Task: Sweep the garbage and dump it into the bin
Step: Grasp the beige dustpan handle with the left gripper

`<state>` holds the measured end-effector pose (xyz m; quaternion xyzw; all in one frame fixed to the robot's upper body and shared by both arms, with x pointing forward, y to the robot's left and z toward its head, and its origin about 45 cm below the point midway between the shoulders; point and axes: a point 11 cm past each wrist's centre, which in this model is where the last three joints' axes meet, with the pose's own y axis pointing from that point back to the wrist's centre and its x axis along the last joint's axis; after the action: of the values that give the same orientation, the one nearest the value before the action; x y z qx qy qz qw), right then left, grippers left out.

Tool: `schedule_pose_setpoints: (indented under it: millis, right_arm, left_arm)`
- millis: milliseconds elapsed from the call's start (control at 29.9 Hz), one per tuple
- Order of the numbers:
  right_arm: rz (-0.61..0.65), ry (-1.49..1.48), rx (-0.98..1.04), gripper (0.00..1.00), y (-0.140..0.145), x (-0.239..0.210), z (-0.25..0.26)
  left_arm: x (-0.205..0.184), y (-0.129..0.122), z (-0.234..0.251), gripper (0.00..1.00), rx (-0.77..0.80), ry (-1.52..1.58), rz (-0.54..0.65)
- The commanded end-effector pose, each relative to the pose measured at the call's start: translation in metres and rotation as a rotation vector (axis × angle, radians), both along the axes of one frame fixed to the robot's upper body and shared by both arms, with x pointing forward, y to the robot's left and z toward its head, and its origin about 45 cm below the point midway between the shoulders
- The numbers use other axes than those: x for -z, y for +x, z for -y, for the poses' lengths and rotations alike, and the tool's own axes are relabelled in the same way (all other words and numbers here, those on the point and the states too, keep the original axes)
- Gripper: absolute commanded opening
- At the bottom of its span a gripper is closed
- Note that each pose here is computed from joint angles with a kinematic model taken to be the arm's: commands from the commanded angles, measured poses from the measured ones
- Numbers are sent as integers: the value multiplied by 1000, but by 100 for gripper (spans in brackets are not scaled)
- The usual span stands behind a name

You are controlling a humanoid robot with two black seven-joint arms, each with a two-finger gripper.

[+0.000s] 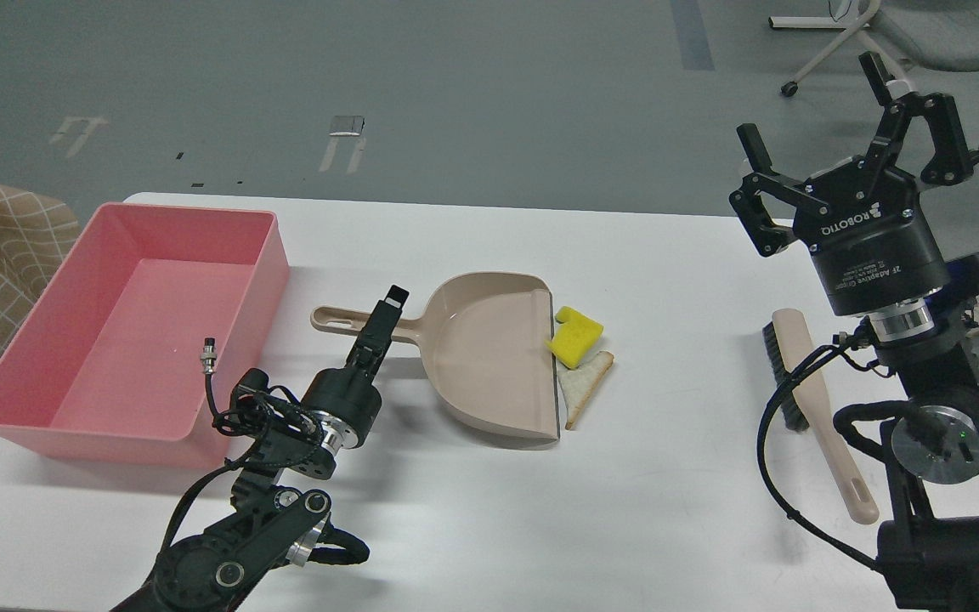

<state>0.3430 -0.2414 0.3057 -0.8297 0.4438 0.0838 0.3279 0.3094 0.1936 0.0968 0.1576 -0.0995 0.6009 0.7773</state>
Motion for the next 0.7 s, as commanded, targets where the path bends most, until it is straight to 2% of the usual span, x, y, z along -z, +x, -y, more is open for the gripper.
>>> schedule_pose_setpoints:
  millis: [0,368,435,502,669]
  right_arm:
    - [2,0,1,100,-1,-1,0]
    - [-4,-3,3,100,0,1,2]
    - [-4,-3,3,100,0,1,1]
    - [-4,-3,4,100,0,1,2]
    - [-6,-3,4,100,0,2,2]
  left_arm:
    - [2,4,-2,93,-1,16,-5]
    - [8,14,-12,91,-21,57,-13]
    - [9,14,-14,82,-24,64,-15]
    - [13,10,-13,64,-16,71,-23]
    - [15,7,-9,57,0,78,-29]
